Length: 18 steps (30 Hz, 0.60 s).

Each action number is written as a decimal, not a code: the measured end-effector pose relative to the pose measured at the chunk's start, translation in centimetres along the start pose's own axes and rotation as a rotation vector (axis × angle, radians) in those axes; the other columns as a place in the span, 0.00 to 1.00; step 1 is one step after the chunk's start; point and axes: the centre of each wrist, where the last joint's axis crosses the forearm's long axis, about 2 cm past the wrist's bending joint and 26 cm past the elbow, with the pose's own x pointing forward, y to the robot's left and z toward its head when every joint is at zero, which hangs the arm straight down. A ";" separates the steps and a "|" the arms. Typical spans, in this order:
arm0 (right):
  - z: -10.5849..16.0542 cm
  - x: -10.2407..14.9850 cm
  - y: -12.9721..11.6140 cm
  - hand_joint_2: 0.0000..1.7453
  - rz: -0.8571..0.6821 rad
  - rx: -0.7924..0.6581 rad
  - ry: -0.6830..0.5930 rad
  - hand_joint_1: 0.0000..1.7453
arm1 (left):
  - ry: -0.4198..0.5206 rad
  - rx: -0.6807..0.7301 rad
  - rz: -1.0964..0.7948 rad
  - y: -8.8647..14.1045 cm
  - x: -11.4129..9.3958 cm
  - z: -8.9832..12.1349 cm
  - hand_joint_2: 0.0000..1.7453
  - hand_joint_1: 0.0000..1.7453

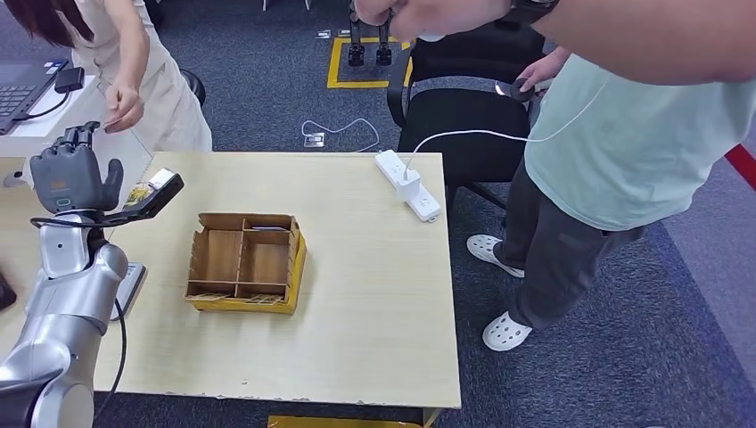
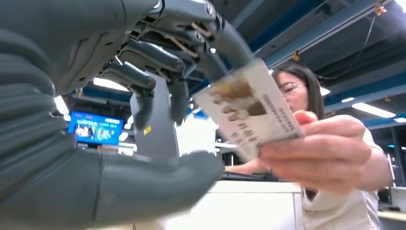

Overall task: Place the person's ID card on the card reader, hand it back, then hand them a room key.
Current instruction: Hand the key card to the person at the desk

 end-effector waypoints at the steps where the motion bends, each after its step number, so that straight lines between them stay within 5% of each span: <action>1: 0.0 0.0 0.0 1.00 0.000 0.001 -0.001 0.00 | 0.002 -0.015 0.018 -0.1 0.0 0.0 1.00 0.00; 9: 0.2 -0.1 0.2 1.00 -0.001 0.005 -0.004 0.00 | -0.016 -0.381 0.374 -1.1 -1.2 1.0 1.00 0.00; 18: 0.4 -0.7 0.3 1.00 -0.015 0.000 -0.009 0.00 | -0.205 -0.650 0.519 1.8 -5.1 2.0 1.00 0.00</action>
